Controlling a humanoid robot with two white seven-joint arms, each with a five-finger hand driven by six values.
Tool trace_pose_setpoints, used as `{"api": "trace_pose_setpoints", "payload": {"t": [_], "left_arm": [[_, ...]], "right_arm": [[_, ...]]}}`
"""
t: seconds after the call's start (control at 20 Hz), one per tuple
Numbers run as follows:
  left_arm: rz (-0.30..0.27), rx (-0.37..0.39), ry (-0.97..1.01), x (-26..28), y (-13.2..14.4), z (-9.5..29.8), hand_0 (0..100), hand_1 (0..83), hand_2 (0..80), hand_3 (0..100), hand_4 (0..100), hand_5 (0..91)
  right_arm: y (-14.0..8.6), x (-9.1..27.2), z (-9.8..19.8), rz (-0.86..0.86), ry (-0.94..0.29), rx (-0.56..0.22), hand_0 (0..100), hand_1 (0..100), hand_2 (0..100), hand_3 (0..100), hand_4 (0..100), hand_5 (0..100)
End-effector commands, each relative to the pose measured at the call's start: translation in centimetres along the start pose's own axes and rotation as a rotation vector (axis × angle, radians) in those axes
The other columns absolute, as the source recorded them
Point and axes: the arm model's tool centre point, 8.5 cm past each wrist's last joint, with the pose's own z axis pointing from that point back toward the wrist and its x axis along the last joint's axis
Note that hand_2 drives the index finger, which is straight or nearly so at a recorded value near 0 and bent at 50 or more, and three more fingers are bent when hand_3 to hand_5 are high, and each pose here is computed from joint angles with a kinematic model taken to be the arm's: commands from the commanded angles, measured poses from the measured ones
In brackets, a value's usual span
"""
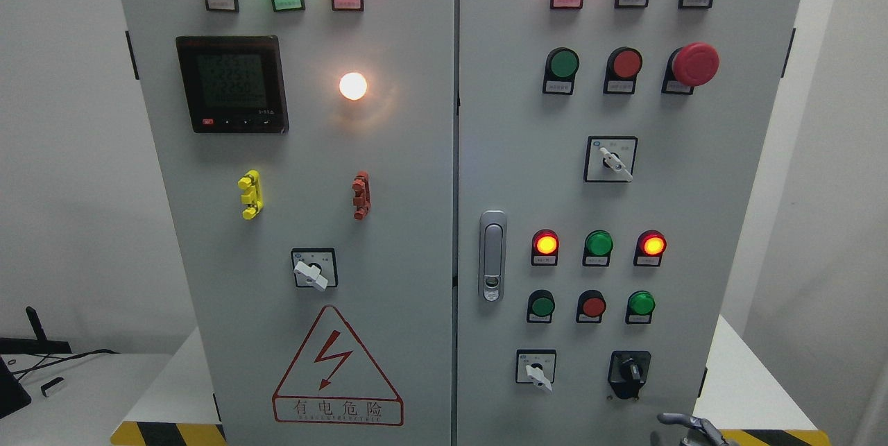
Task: Trip black knob to open circuit
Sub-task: 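Raise the right hand up toward the black rotary knob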
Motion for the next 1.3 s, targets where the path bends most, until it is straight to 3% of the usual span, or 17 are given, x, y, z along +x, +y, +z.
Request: {"api": "trace_pose_setpoints", "payload": {"t": [0.0, 1.25], "left_arm": [[-0.030, -0.005, -0.001, 0.0, 0.0, 0.0, 12, 38.9, 0.0, 0, 0, 0.0], [-0.030, -0.005, -0.001, 0.0, 0.0, 0.0, 12, 38.9, 0.0, 0, 0, 0.0]], "right_arm": [[-0.2, -0.4, -0.7, 0.007, 0.012, -0.008, 34, 65, 38, 100, 100, 94], [-0.7, 0.1, -3.3, 0.024, 0.003, -0.025, 36, 65, 38, 100, 100, 94]]}}
